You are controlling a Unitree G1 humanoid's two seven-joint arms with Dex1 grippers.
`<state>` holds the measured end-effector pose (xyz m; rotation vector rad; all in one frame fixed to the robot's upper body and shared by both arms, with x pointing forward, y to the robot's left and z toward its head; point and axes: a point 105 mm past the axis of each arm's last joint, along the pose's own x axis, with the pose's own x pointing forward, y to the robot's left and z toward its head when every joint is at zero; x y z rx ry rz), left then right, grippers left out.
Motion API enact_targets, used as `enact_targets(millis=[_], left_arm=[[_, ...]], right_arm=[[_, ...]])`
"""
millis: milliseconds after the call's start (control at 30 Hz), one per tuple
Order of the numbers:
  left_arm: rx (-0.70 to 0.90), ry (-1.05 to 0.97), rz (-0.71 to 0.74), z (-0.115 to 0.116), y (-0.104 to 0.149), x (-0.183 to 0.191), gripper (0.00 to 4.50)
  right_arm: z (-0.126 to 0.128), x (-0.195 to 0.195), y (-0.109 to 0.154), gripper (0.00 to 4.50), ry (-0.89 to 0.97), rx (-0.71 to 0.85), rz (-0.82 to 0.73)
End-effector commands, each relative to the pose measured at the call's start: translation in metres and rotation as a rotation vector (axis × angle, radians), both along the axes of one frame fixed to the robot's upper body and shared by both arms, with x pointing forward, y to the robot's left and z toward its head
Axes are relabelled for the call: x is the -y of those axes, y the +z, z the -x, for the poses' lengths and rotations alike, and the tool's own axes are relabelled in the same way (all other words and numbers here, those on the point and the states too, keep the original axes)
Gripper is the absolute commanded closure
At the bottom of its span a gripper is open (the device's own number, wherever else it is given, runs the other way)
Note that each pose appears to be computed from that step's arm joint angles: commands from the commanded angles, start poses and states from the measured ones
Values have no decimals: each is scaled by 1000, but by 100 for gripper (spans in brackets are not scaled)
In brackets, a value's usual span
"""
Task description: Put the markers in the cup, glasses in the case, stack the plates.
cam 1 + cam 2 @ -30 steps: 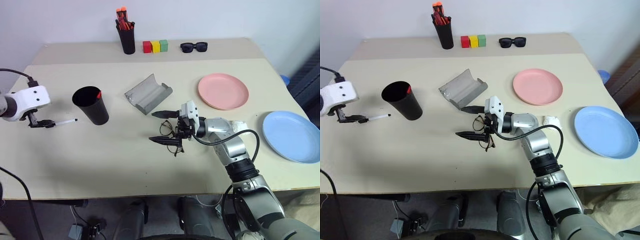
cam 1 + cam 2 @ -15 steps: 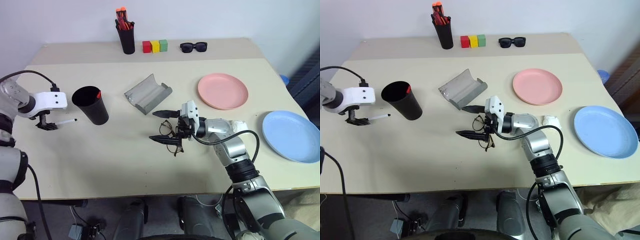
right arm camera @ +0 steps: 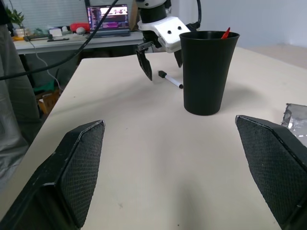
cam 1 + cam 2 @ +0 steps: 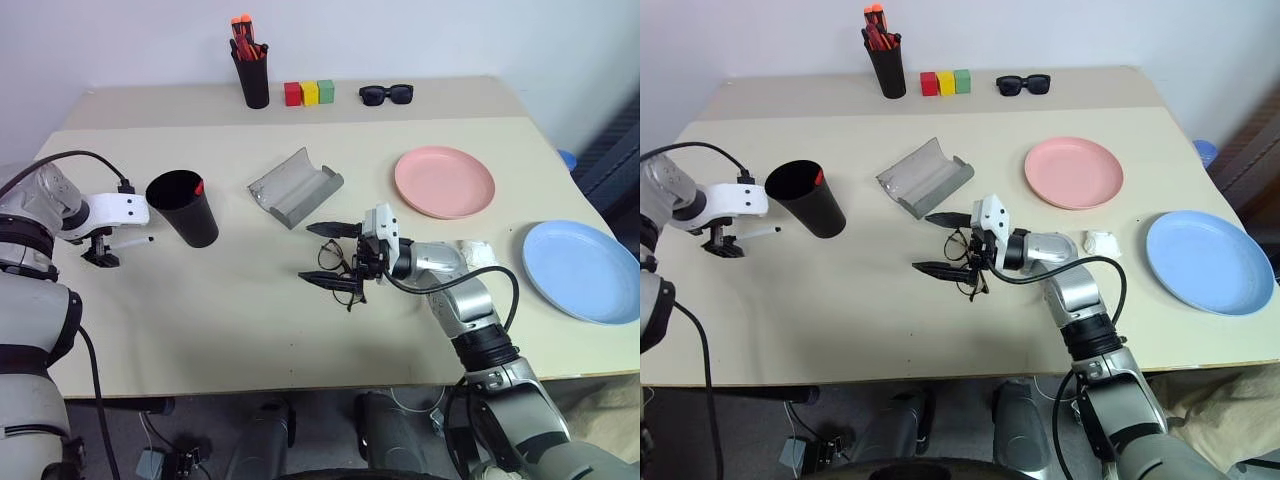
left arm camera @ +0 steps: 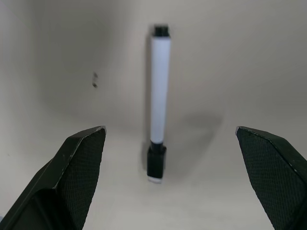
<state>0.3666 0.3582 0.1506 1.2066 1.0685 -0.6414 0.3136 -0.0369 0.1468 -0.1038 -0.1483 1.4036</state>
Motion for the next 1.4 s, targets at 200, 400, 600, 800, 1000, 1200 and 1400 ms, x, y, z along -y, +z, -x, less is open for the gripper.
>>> enact_targets(millis=[200,400,600,800,1000,1200,1400], left_arm=[[0,11,-25,4,2,-8,3],[0,23,-33,4,-5,-9,3],[-12,36,-27,2,-11,-5,3],[-11,56,-16,-3,-16,2,3],[-136,96,78,8,-25,13,3],[-209,121,187,13,-25,26,3],[-205,127,209,12,-23,28,3]], right_arm=[[3,1,17,5,-7,51,-45],[4,1,16,5,-11,47,-47],[7,4,16,5,-20,41,-47],[10,7,16,5,-36,34,-47],[12,11,15,5,-56,31,-43],[13,14,15,5,-78,27,-43],[14,16,14,5,-92,24,-41]])
